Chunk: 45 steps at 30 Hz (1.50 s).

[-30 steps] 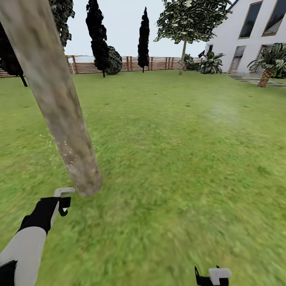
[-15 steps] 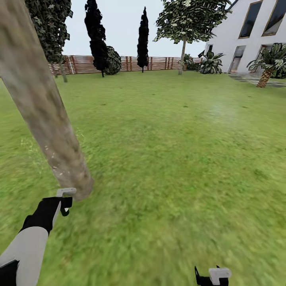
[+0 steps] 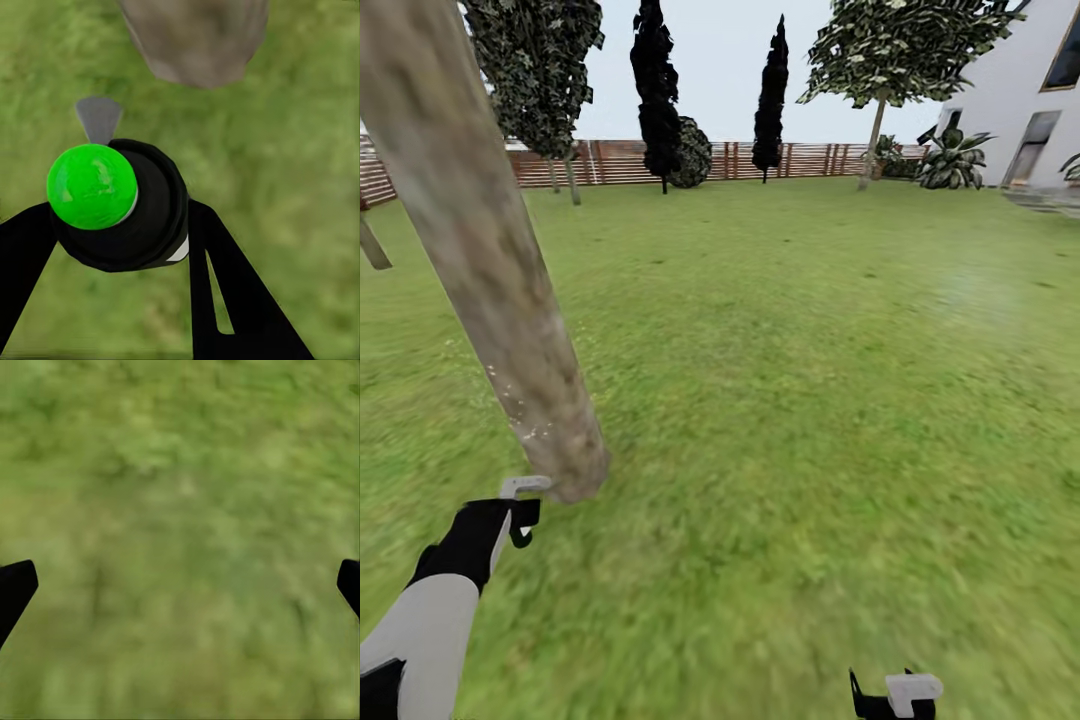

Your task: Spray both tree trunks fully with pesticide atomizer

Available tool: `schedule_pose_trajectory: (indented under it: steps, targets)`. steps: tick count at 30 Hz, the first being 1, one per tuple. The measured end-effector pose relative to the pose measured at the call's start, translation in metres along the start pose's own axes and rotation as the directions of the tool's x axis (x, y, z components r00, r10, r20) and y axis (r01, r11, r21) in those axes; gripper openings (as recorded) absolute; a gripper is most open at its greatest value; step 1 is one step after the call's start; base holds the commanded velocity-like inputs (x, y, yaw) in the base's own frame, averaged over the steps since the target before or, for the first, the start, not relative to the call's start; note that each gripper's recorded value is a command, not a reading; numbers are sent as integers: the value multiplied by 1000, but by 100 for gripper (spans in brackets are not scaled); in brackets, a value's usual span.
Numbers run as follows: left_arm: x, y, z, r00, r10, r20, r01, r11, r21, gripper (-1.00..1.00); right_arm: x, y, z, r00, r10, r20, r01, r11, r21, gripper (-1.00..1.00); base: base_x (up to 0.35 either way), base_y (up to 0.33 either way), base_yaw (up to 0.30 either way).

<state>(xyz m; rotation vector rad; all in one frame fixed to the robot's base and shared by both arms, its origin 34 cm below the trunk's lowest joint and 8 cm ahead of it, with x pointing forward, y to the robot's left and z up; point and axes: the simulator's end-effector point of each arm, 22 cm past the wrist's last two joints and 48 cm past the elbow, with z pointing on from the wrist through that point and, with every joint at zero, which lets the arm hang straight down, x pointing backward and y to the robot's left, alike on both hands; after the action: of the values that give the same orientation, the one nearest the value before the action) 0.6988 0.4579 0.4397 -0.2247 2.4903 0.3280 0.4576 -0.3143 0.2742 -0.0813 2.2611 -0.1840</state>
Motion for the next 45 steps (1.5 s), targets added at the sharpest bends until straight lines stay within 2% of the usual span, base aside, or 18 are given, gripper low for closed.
schedule_pose_trajectory:
  steps: [8, 19, 42, 45]
  targets:
    - [0, 1, 0, 1000, 1, 0, -1, 1000, -1, -100, 0, 0, 0, 1000, 0, 0, 0, 1000, -1, 100, 179, -233, 258]
    - [0, 1, 0, 1000, 2, 0, -2, 1000, -1, -100, 0, 0, 0, 1000, -1, 0, 1, 1000, -1, 100, 173, -233, 38]
    - [2, -6, 0, 1000, -2, -2, 2, 1000, 9, -100, 0, 0, 0, 1000, 0, 0, 0, 1000, -1, 100, 39, -264, 276]
    - [-4, -5, -1, 1000, -5, 12, 5, 1000, 14, -100, 0, 0, 0, 1000, 0, 0, 0, 1000, 0, 100, 1, -46, 223]
